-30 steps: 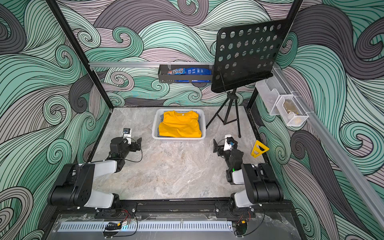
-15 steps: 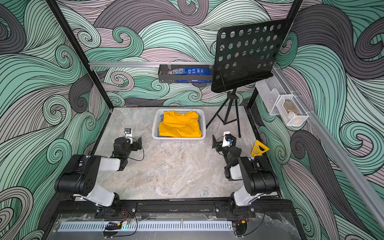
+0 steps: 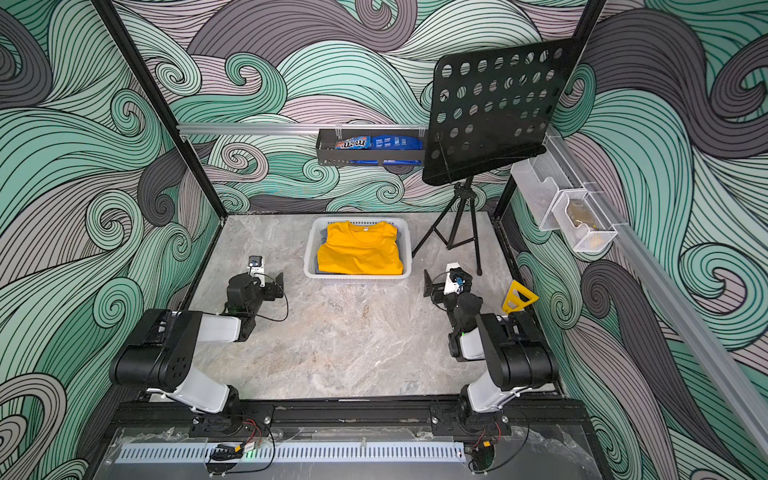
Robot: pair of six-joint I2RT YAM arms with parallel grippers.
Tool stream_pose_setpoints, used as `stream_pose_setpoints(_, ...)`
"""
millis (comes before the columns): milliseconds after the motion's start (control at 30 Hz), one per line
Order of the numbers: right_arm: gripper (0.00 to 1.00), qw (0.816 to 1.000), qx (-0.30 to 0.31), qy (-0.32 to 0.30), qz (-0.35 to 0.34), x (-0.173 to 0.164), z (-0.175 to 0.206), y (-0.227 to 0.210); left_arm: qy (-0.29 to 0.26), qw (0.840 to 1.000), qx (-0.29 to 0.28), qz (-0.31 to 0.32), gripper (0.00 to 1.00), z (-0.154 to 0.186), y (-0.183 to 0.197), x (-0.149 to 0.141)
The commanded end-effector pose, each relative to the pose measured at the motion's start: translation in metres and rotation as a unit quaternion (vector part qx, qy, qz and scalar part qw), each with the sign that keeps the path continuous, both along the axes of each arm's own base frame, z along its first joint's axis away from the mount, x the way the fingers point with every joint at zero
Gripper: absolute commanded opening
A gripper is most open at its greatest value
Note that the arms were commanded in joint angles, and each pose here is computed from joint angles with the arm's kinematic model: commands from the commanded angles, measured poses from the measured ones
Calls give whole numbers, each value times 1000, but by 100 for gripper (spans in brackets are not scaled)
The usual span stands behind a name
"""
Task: Put the folded t-shirts into the basket
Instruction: Reset both arms
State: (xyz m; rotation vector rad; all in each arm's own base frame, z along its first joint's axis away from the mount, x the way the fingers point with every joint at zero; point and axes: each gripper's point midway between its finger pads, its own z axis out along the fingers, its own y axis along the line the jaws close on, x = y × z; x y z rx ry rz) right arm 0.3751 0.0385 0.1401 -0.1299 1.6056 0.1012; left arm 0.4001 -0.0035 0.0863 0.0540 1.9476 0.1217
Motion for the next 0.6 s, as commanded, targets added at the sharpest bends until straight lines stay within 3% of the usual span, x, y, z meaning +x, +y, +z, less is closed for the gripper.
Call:
stream_pose_setpoints(0, 99, 1000, 5, 0, -6, 0, 1, -3, -10, 1000, -3, 7, 99, 3, 2, 3)
stream_pose_setpoints(567, 99, 1000, 5, -1, -6, 0, 1, -3, -9, 1000, -2, 6, 99, 3, 2, 3)
